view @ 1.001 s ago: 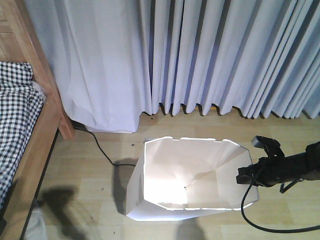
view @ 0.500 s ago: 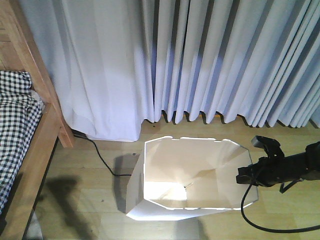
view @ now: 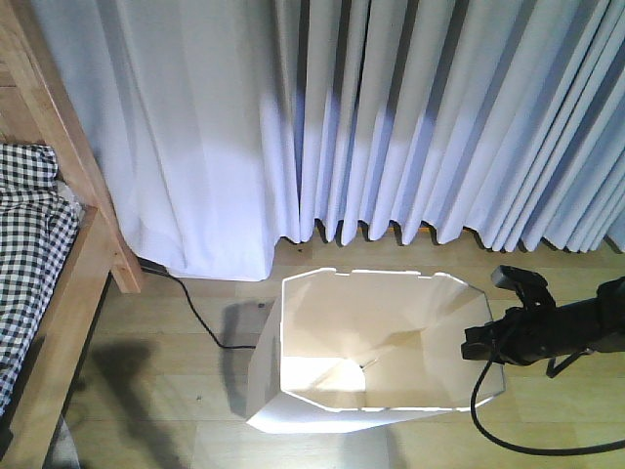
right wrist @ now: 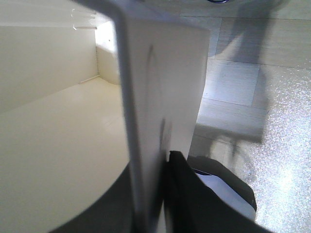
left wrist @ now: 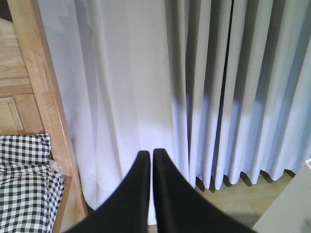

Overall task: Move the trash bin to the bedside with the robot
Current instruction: 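Carry the bin with the right gripper while driving toward the bedside curtains, then lower the bin to the floor beside the bed with the right gripper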

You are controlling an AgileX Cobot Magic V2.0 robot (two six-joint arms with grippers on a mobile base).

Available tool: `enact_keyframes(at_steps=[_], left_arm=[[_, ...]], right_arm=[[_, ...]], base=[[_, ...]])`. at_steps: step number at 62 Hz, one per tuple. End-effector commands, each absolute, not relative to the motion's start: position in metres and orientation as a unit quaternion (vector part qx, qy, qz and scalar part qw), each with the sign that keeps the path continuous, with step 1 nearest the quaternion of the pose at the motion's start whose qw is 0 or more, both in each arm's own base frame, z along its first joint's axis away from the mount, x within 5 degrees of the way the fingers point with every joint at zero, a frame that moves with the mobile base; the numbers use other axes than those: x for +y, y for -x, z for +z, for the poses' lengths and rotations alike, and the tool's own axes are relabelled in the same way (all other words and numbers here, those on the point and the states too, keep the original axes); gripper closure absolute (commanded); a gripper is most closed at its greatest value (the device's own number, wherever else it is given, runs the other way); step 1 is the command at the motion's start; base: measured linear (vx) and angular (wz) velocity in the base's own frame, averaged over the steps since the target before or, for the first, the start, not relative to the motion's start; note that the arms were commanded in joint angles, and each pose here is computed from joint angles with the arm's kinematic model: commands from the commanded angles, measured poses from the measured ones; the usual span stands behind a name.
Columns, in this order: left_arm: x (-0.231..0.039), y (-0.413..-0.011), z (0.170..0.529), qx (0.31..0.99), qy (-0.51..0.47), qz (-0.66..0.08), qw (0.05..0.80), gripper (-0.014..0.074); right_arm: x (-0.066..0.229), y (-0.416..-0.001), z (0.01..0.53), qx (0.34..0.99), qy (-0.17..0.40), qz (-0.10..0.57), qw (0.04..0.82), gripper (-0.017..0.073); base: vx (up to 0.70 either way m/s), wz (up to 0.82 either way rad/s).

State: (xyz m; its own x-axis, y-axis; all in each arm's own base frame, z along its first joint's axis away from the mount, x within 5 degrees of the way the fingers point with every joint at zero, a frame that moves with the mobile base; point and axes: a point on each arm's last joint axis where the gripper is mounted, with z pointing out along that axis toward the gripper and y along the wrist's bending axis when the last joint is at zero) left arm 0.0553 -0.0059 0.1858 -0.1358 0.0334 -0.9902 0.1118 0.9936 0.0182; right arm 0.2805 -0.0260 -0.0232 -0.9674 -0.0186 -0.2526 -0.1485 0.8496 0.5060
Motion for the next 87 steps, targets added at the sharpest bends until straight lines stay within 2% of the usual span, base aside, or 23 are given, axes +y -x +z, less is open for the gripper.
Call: enact_keyframes(at_steps=[1,21,34,39,45,52,62,87], left_arm=[[-0.006,-0.056,0.186,0.731,-0.048,-0.035,0.679,0.06],[-0.006,-0.056,0.186,0.731,-0.048,-0.035,0.679,0.06],[-0.006,-0.056,0.186,0.731,-0.048,-0.035,0.679,0.06],[-0.006,-0.056,0.186,0.731,-0.048,-0.035,0.679,0.06],[-0.006,-0.056,0.186,0.731,-0.048,-0.035,0.679,0.06],[-0.006,-0.056,0.186,0.731,-0.048,-0.035,0.679,0.06],[-0.006,-0.056,0.186,0.731,-0.048,-0.035,0.679,0.06],[-0.006,-0.056,0.186,0.731,-0.048,-0.035,0.679,0.06]], right_arm=[[-0.012,-0.294,0.012,0.906,0.051,0.378,0.185,0.0564],[-0.012,-0.294,0.012,0.907,0.048,0.377,0.183,0.0564],[-0.029,-0.306,0.004,0.943,0.006,0.293,0.158,0.0564],[-0.035,-0.312,0.004,0.952,0.024,0.263,0.154,0.0564],[-0.041,-0.321,0.006,0.956,0.077,0.237,0.157,0.0564],[-0.049,-0.336,0.006,0.96,0.081,0.208,0.169,0.0564],[-0.054,-0.355,-0.012,0.962,0.049,0.211,0.164,0.0564],[-0.06,-0.374,-0.097,0.968,0.009,0.235,0.088,0.0558]], base=[[0.0,0.0],[0.0,0.0],[0.0,0.0],[0.0,0.0],[0.0,0.0],[0.0,0.0],[0.0,0.0],[0.0,0.0]])
